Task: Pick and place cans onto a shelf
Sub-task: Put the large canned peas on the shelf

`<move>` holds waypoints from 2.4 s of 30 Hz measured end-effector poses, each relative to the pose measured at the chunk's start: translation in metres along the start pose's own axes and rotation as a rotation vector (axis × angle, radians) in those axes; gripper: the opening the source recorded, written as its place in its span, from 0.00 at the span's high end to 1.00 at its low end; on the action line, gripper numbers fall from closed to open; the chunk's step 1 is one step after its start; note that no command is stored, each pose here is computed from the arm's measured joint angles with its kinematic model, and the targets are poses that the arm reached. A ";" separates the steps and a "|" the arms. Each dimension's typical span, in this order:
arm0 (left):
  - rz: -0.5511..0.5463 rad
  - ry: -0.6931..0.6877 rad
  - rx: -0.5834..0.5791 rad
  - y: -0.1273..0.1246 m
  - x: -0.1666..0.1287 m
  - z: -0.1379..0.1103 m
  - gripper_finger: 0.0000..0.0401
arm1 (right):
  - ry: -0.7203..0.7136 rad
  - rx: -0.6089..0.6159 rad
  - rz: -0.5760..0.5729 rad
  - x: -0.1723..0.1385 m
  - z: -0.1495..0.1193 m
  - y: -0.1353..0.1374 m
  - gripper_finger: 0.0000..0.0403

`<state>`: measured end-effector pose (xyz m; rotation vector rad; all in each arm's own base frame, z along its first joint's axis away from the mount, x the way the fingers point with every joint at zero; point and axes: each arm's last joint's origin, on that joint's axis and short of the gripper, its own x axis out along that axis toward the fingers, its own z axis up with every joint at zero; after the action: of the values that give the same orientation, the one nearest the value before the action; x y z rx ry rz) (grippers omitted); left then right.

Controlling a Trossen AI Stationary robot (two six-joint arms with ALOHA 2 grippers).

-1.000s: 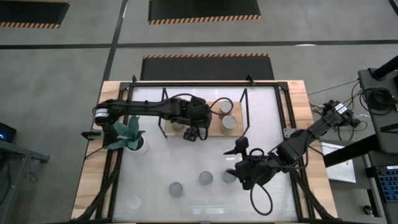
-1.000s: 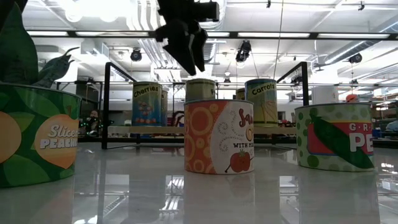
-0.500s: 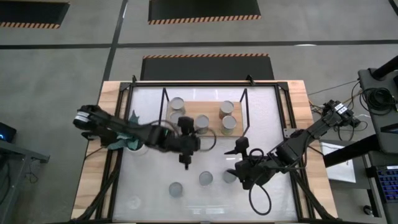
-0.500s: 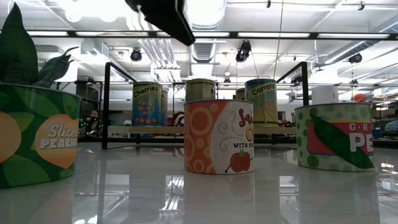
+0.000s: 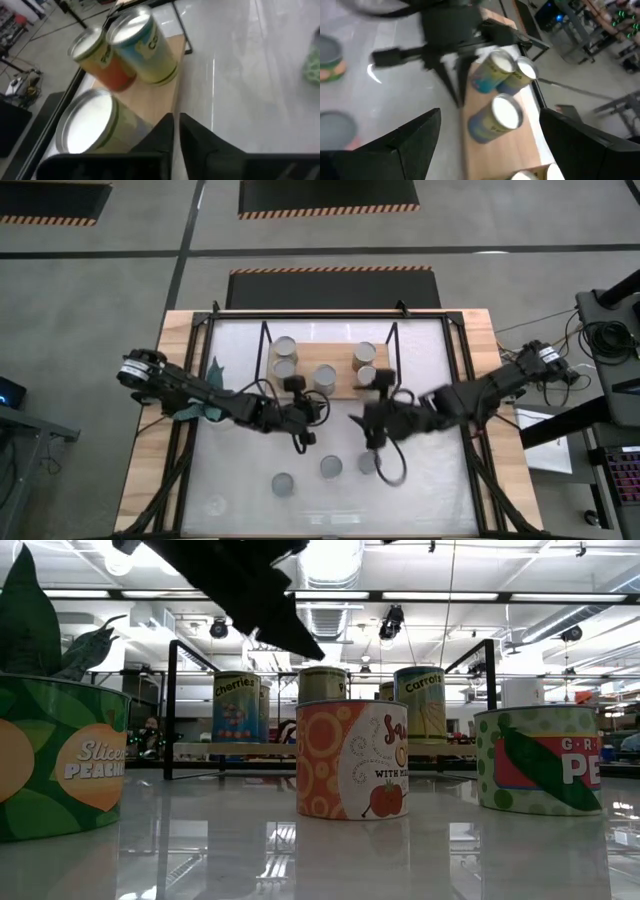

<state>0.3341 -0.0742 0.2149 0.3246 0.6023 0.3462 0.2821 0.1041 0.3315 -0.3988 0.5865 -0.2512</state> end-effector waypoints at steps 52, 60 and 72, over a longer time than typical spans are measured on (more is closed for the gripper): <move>0.072 0.117 -0.022 0.050 0.028 -0.012 1.00 | 0.271 0.153 0.416 0.138 -0.033 -0.143 0.97; -0.083 0.106 -0.021 0.044 0.028 -0.012 1.00 | 0.300 0.102 0.202 0.156 -0.038 -0.150 0.97; -0.040 0.098 -0.073 0.050 0.032 -0.012 1.00 | 0.397 0.145 0.323 0.168 -0.050 -0.134 0.97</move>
<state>0.3406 -0.0147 0.2098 0.2259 0.6894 0.3465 0.3723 -0.0869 0.2699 -0.1079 1.0049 -0.0601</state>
